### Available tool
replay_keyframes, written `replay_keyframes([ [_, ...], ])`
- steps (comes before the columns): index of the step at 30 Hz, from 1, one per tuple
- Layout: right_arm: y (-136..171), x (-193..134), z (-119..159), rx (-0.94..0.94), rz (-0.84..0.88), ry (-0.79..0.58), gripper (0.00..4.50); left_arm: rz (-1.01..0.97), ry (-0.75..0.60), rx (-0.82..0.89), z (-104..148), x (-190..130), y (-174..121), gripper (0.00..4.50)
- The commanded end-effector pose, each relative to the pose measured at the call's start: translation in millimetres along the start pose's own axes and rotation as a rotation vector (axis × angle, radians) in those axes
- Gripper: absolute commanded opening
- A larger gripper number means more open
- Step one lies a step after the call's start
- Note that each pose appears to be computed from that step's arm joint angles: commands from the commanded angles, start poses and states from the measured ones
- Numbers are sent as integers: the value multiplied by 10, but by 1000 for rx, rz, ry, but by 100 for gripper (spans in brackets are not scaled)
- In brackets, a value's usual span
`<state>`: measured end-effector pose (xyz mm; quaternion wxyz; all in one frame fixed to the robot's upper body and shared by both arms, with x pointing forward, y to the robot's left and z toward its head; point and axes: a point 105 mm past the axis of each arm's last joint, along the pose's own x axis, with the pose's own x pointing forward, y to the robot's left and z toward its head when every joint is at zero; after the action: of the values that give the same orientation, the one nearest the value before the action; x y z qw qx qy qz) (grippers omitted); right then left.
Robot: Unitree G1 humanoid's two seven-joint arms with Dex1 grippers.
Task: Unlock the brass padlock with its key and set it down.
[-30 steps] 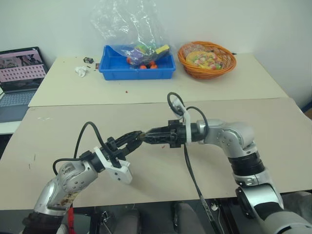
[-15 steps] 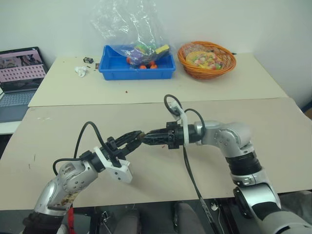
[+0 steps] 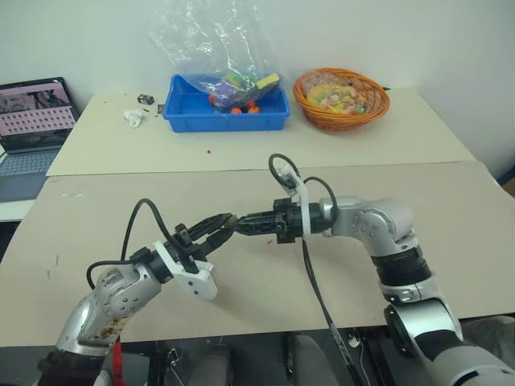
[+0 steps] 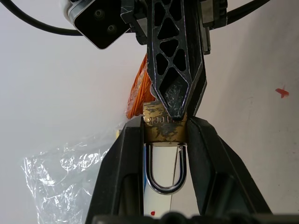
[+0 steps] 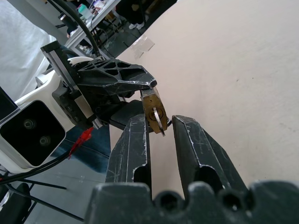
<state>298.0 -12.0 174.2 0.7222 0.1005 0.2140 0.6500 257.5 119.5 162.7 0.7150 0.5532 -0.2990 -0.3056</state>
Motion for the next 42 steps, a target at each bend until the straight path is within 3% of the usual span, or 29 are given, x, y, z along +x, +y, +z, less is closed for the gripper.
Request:
replay_keyframes([
  [1, 85, -36, 227, -49, 20, -66, 35, 8, -37, 3, 88, 16, 25, 81],
  [21, 242, 35, 367, -160, 23, -123, 35, 6, -33, -9, 77, 12, 27, 81],
  [23, 248, 40, 351, -151, 27, -115, 137, 6, -33, -10, 77, 12, 28, 81],
  [27, 260, 50, 327, -163, 23, -97, 258, 7, -33, -9, 79, 13, 33, 81],
  [42, 211, 13, 232, -137, 30, -74, 258, 8, -30, -9, 96, 8, 38, 81],
])
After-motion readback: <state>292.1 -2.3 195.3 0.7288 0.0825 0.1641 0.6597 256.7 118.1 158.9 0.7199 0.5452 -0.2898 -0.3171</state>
